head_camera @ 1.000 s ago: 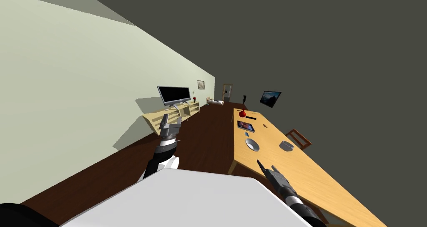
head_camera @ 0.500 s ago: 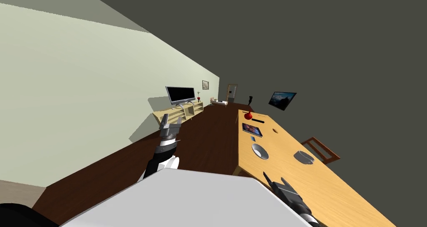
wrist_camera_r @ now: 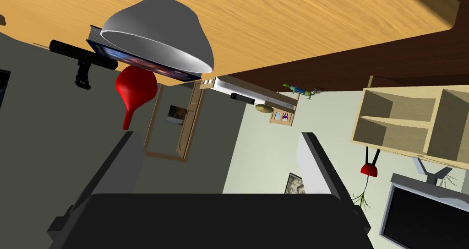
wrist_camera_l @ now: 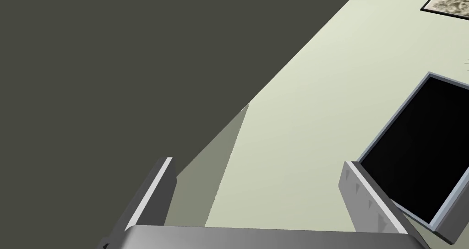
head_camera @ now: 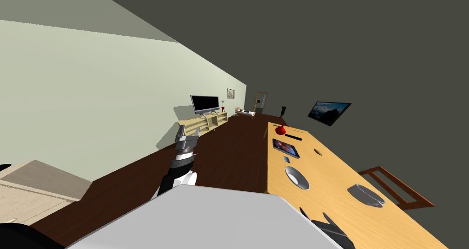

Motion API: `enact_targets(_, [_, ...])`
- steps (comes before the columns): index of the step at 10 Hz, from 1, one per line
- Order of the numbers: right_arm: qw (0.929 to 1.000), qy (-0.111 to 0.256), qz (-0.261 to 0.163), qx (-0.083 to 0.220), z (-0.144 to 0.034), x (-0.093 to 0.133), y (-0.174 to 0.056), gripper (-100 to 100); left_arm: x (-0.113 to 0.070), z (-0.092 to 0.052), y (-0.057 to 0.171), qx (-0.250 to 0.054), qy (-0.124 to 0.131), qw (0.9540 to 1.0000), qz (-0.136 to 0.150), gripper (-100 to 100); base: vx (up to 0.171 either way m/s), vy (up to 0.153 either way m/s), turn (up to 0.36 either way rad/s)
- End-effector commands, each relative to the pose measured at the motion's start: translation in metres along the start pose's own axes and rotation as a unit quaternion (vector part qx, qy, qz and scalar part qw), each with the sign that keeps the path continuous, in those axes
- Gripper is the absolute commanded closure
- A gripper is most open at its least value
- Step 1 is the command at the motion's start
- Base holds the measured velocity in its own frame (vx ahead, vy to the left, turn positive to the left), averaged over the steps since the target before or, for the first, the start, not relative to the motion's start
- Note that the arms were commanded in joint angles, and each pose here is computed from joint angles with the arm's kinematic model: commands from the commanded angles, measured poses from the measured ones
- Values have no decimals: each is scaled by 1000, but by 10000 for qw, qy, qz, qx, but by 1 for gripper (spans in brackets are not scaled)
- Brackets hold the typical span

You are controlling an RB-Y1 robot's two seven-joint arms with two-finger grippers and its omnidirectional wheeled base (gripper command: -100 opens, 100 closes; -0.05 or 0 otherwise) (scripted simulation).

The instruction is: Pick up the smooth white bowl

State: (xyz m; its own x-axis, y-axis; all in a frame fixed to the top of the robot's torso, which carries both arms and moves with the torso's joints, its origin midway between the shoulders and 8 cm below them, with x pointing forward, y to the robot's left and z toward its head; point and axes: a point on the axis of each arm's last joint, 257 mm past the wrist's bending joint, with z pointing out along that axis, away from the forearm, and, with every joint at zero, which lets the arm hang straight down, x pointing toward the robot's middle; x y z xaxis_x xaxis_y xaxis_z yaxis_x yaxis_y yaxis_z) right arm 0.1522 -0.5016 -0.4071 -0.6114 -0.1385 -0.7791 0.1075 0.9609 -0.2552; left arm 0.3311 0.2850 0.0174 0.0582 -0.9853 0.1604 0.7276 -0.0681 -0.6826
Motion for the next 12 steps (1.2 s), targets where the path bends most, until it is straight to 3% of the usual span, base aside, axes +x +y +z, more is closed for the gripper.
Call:
enact_targets(1, [9996, 148, -234, 32, -2, 9, -3, -100, 0, 0, 0, 0, 0, 10000, 0, 0, 54, -10, 94])
enact_targets(2, [9975, 416, -557, 89, -10, 31, -13, -100, 0, 0, 0, 0, 0, 10000, 1, 0, 68, -18, 168])
enact_targets(3, [9973, 425, -597, 84, -10, 31, -13, -100, 0, 0, 0, 0, 0, 10000, 0, 0, 53, -23, 115])
enact_targets(5, [9883, 925, -1205, 142, -26, 70, -30, -100, 0, 0, 0, 0, 0, 10000, 0, 0, 76, -26, 267])
enact_targets(6, [9871, 943, -1288, 128, -27, 71, -29, -100, 0, 0, 0, 0, 0, 10000, 1, 0, 79, -46, 103])
enact_targets(8, [9724, 1395, -1870, 101, -44, 105, -43, -100, 0, 0, 0, 0, 0, 10000, 1, 0, 103, -44, 207])
enact_targets(9, [9714, 1403, -1912, 92, -44, 106, -43, -100, 0, 0, 0, -1, 0, 10000, 1, 0, 92, -47, 129])
enact_targets(12, [9432, 1963, -2681, -84, -70, 149, -55, -100, 0, 0, 0, -1, 0, 10000, 1, 0, 104, -54, 215])
